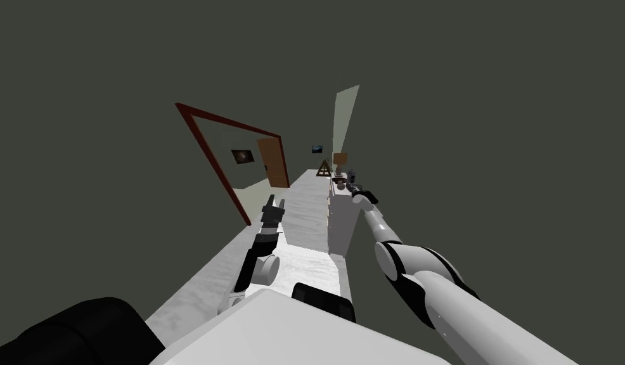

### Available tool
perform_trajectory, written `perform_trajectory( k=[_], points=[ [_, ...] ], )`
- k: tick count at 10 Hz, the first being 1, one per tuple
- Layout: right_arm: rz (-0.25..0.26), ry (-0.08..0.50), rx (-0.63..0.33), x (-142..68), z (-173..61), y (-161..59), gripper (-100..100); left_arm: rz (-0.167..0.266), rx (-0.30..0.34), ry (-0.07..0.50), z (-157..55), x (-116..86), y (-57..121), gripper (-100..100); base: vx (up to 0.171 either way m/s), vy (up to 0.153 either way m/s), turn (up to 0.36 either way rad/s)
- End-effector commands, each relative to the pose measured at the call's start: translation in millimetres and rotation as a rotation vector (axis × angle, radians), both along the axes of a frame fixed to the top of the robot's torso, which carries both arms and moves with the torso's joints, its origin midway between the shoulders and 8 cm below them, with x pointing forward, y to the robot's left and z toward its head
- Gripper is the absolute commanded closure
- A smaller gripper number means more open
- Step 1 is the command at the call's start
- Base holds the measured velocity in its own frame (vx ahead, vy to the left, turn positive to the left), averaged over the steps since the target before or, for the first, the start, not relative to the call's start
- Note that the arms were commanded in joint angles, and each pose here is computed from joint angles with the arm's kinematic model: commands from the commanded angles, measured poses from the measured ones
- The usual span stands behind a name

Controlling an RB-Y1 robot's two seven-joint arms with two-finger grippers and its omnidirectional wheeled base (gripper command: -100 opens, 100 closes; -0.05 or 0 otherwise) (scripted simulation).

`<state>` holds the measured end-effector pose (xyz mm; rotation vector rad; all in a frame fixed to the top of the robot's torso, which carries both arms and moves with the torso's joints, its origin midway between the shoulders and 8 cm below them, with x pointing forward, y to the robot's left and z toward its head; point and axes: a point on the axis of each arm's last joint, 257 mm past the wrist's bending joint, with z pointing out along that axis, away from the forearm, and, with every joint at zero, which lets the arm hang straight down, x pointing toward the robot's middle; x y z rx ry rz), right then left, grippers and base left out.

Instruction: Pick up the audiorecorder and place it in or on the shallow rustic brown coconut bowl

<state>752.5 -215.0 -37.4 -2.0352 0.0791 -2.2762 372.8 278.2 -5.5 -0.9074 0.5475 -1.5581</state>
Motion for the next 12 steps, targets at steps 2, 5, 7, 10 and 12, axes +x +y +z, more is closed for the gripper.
perform_trajectory(
  k=[2, 5, 7, 10, 12],
  points=[
    [0.005, -0.049, 0.009, 8.7, 53.5, -14.6, 100, 0.000, 0.000, 0.000, 0.0, 0.0, 0.0, 0, -0.142, 0.097, -0.040],
    [0.007, -0.078, 0.021, 12.4, 86.6, -22.3, 100, 0.000, 0.000, 0.000, 0.0, 0.0, 0.0, 0, -0.051, 0.043, -0.013],
    [0.012, -0.108, 0.038, 14.4, 120.3, -29.5, 100, 0.000, 0.000, 0.000, -0.1, 0.0, 0.0, 0, -0.052, 0.047, -0.027],
    [0.017, -0.137, 0.058, 14.5, 152.7, -36.0, 100, 0.000, 0.000, 0.000, 0.0, 0.0, 0.0, 0, -0.056, 0.083, -0.034],
    [0.017, -0.137, 0.058, 14.5, 152.7, -36.0, 100, 0.000, 0.000, 0.000, -0.1, 0.0, 0.0, 0, -0.008, 0.014, 0.000]
  ],
)
